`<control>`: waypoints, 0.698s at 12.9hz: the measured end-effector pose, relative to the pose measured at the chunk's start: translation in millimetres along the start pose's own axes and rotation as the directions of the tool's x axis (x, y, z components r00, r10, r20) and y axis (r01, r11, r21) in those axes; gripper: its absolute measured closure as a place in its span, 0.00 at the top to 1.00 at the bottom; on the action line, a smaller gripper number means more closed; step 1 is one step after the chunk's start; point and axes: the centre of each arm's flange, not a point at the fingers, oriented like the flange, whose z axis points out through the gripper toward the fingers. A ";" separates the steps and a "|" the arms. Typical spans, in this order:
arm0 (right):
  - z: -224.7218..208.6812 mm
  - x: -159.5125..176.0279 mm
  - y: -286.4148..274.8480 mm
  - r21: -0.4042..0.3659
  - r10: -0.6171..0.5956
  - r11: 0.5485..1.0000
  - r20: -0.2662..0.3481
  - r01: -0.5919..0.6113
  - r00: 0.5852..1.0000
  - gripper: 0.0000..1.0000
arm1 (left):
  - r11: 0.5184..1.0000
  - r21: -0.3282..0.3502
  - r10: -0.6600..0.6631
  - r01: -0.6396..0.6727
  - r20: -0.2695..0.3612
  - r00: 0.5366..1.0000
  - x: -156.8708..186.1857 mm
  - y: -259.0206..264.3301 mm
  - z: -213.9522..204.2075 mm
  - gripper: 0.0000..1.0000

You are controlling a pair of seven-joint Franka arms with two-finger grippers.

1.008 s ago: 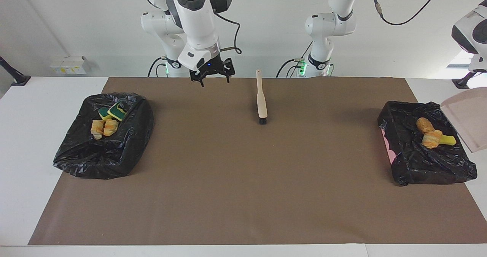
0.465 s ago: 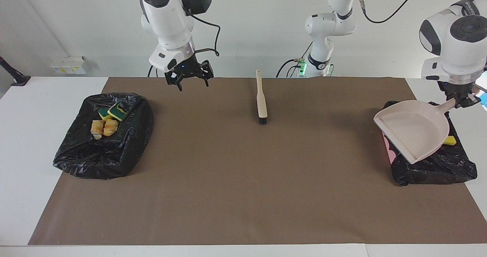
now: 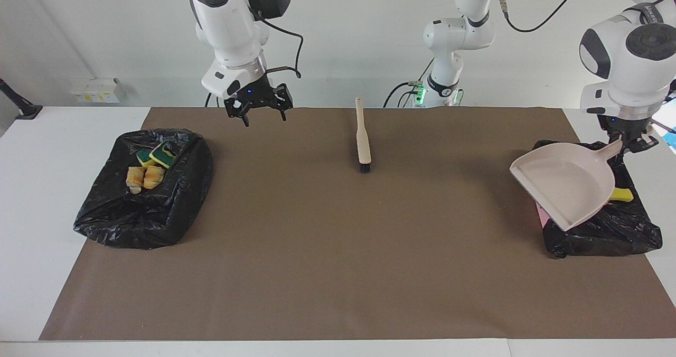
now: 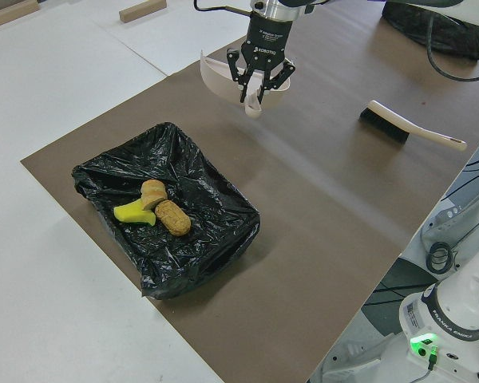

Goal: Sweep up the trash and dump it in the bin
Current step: 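Place the empty dustpan on the mat center with the left gripper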

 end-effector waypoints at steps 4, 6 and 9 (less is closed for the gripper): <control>-32.8 -17.0 48.6 0.005 0.084 0.996 0.055 -0.084 0.995 1.00 | 0.924 -0.142 -0.360 0.355 -0.010 0.933 84.7 83.2 16.3 0.32; -42.3 -18.6 47.4 0.016 0.090 0.996 0.052 -0.091 0.995 1.00 | 0.859 -0.185 -0.485 0.477 0.004 0.875 134.6 130.3 21.6 0.32; -39.2 -16.5 44.9 0.017 0.093 0.995 0.057 -0.094 0.994 1.00 | 0.781 -0.258 -0.584 0.568 0.017 0.811 194.8 171.2 21.2 0.32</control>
